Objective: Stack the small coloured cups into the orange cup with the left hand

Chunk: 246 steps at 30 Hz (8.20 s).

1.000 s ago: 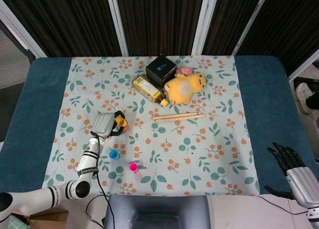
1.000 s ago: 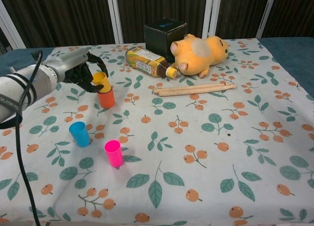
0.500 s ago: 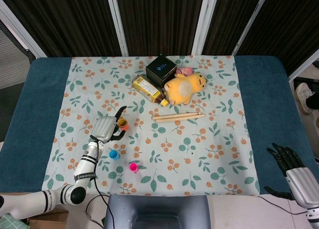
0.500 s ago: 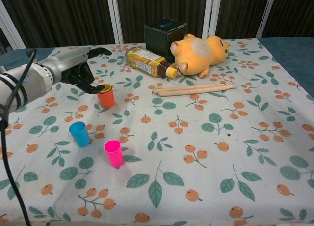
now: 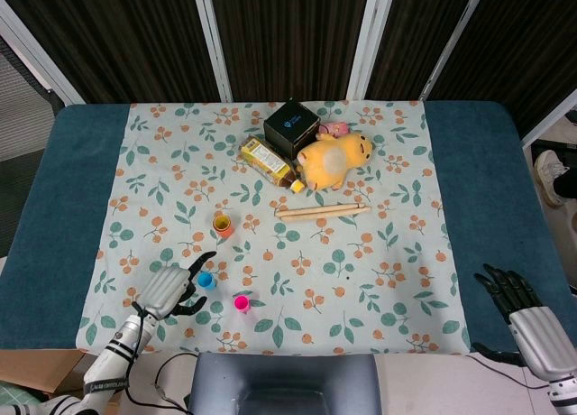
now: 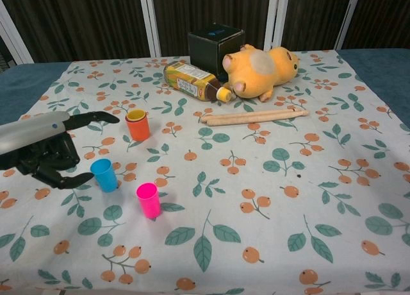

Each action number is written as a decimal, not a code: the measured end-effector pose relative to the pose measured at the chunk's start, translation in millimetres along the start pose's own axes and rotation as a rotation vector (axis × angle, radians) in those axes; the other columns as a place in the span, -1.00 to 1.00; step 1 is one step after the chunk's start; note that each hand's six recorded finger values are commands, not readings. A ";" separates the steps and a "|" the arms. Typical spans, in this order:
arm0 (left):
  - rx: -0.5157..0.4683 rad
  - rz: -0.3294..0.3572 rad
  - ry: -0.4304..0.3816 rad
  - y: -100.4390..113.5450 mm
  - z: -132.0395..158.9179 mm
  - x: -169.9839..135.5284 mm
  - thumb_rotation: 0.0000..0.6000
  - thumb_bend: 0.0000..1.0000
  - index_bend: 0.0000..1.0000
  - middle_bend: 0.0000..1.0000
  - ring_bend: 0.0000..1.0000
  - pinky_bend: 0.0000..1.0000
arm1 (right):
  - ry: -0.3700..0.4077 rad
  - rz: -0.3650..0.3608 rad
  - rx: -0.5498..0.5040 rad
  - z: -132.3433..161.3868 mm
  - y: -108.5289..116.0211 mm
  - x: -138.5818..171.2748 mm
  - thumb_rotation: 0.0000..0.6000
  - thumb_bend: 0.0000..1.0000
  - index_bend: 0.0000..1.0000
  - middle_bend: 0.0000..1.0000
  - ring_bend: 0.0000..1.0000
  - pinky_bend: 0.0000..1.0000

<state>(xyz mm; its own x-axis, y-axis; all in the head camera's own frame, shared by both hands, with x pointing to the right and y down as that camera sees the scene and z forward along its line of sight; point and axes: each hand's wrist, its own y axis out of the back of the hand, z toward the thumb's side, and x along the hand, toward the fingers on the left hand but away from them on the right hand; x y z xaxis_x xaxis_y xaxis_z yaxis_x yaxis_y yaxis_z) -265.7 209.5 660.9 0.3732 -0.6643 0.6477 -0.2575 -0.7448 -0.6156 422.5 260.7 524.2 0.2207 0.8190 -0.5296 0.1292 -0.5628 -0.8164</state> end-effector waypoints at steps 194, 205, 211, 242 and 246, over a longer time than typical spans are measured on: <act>-0.307 -0.075 -0.022 -82.7 31.2 24.9 1.00 -0.25 -0.08 1.00 1.00 1.00 | 0.025 -0.016 -0.036 -2.1 10.9 6.4 1.00 -0.76 -1.00 -1.00 -1.00 -1.00; -0.333 -0.049 -0.025 -76.7 32.4 27.8 1.00 -0.19 0.16 1.00 1.00 1.00 | 0.024 -0.016 -0.038 -2.4 11.3 6.5 1.00 -0.76 -1.00 -1.00 -1.00 -1.00; -0.384 0.056 -0.040 -44.8 32.8 38.9 1.00 -0.19 0.17 1.00 1.00 1.00 | 0.021 -0.020 -0.041 -3.4 12.4 6.2 1.00 -0.76 -1.00 -1.00 -1.00 -1.00; -0.348 0.305 0.120 27.8 -13.8 135.5 1.00 -0.25 0.18 1.00 1.00 1.00 | -0.029 -0.035 -0.032 -12.8 15.5 2.3 1.00 -0.77 -1.00 -1.00 -1.00 -1.00; -0.345 0.295 0.126 24.7 -16.8 135.0 1.00 -0.25 0.18 1.00 1.00 1.00 | -0.030 -0.040 -0.032 -12.8 15.9 2.7 1.00 -0.76 -1.00 -1.00 -1.00 -1.00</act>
<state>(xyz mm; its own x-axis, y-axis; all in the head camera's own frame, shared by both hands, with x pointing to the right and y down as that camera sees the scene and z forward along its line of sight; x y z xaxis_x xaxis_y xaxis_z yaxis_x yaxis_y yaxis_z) -236.6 100.4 740.7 0.1339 -0.8372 0.5303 -0.6256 -0.4864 -0.6099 437.5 252.5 512.8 0.1854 0.8434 -0.5043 0.1685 -0.5329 -0.8293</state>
